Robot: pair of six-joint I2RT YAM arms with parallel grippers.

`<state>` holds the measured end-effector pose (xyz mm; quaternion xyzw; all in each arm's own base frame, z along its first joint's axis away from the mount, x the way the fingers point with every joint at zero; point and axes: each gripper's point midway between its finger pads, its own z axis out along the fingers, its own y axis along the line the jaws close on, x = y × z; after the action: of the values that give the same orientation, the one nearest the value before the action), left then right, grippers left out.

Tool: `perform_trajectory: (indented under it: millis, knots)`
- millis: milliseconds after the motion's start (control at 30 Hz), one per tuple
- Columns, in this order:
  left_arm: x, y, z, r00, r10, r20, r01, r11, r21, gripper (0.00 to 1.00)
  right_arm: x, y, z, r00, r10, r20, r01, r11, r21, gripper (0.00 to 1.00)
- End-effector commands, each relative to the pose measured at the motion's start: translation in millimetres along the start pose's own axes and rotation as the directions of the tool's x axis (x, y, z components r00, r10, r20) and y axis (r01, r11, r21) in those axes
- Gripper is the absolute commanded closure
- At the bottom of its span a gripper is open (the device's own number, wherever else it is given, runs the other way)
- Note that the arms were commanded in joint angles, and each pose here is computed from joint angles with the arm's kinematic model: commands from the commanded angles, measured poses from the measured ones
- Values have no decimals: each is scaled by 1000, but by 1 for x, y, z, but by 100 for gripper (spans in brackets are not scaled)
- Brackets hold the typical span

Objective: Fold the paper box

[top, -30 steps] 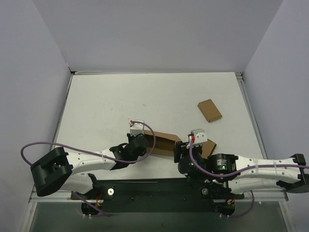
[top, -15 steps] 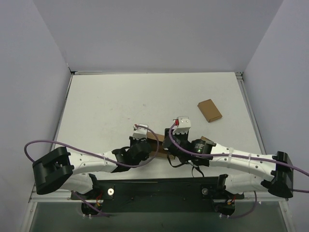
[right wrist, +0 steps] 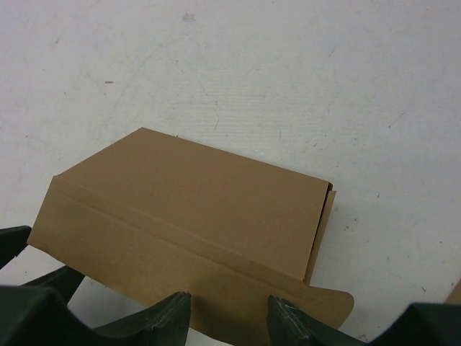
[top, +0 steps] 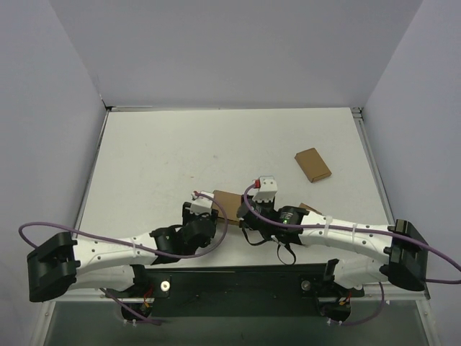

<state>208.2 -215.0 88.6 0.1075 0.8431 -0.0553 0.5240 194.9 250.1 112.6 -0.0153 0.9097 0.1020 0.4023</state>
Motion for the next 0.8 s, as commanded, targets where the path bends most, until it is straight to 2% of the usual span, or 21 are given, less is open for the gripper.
perform_trajectory:
  millis: [0,167,333,400,467,600,667,700,733,767]
  knots:
    - [-1,-3,-16,1000,20,0,-20,994,107,32,6,-2,7,1000,10,-22,-10,1000,11,54]
    - [8,-13,-38,999,15,-33,-5,961,277,27,8,-5,11,999,19,-34,-19,1000,15,54]
    - [-18,-22,-71,998,-70,2,62,897,439,26,13,-9,16,999,12,-53,-10,999,31,54]
    - [-44,-27,-87,992,-120,44,81,859,505,23,16,-11,18,998,7,-64,-5,999,34,54]
    - [-75,-25,-98,980,-182,85,113,850,515,22,18,-10,19,997,7,-72,-4,999,33,54]
    - [-108,-6,-85,974,-202,97,148,905,400,17,19,-10,20,997,1,-79,1,999,36,55]
    - [-112,6,-59,977,-208,44,183,930,319,17,20,-9,21,996,-2,-85,5,999,36,55]
    - [-122,10,-50,973,-229,41,206,929,307,16,20,-9,21,996,-4,-85,7,999,36,55]
    - [-111,0,-37,977,-212,-34,211,917,338,17,21,-9,21,996,-5,-87,8,999,36,55]
    - [-110,2,-27,970,-234,-60,241,911,334,18,21,-8,21,996,-4,-88,8,999,35,56]
